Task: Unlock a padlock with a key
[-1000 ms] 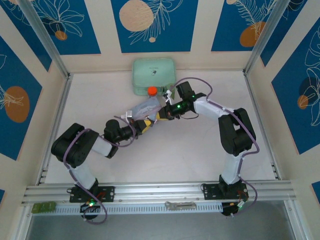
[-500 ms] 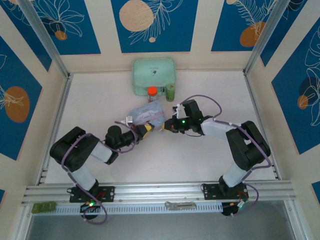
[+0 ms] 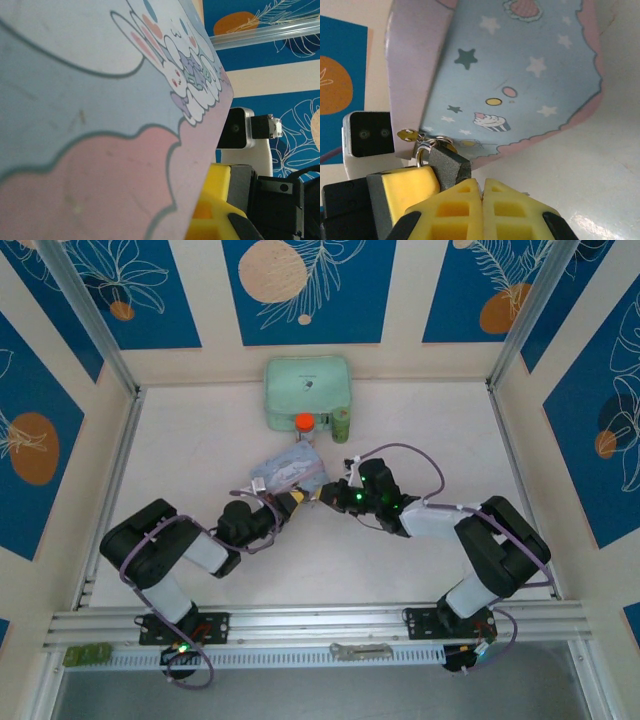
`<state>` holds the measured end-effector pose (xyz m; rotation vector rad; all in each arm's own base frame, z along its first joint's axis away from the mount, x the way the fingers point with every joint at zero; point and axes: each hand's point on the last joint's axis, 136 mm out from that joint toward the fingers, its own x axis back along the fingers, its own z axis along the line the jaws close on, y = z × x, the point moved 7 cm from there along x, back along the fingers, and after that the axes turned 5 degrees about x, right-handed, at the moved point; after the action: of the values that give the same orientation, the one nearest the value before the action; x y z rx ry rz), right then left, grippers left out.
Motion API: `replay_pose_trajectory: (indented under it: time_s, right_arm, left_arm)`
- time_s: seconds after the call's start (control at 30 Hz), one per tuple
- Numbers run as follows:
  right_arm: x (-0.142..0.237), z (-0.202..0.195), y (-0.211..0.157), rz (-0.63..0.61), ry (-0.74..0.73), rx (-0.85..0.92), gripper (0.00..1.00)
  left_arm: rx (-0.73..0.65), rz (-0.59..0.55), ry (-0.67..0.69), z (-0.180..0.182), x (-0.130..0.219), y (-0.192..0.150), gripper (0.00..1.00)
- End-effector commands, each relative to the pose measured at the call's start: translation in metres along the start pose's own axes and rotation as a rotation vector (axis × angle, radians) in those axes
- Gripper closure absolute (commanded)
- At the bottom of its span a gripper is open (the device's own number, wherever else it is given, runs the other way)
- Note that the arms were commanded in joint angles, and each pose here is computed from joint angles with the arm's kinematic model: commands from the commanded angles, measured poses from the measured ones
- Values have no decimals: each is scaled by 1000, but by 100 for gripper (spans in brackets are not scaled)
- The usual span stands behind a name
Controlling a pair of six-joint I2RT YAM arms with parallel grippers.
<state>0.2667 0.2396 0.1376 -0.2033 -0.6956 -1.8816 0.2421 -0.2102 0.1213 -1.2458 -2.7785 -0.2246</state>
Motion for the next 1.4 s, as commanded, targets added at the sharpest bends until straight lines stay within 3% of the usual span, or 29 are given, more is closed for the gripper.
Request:
replay_pose_trajectory:
  time_s: [0.0,0.43,1.13,1.37]
  right_arm:
    - [5,7,8,-121,40,-8,100]
    - [10,9,7,-195,65,-20,100]
    - [1,9,-1,-190,116,-55,100]
    - [-8,10,0,-207,217,-95,100]
  left_arm:
    - [2,-38,-84,-17,-4,2,100]
    - [5,-37,-94,-21,-7,0,100]
    - [33,-70,-133,-34,-10,0,100]
    - [61,-61,-157,-42,-14,-5,100]
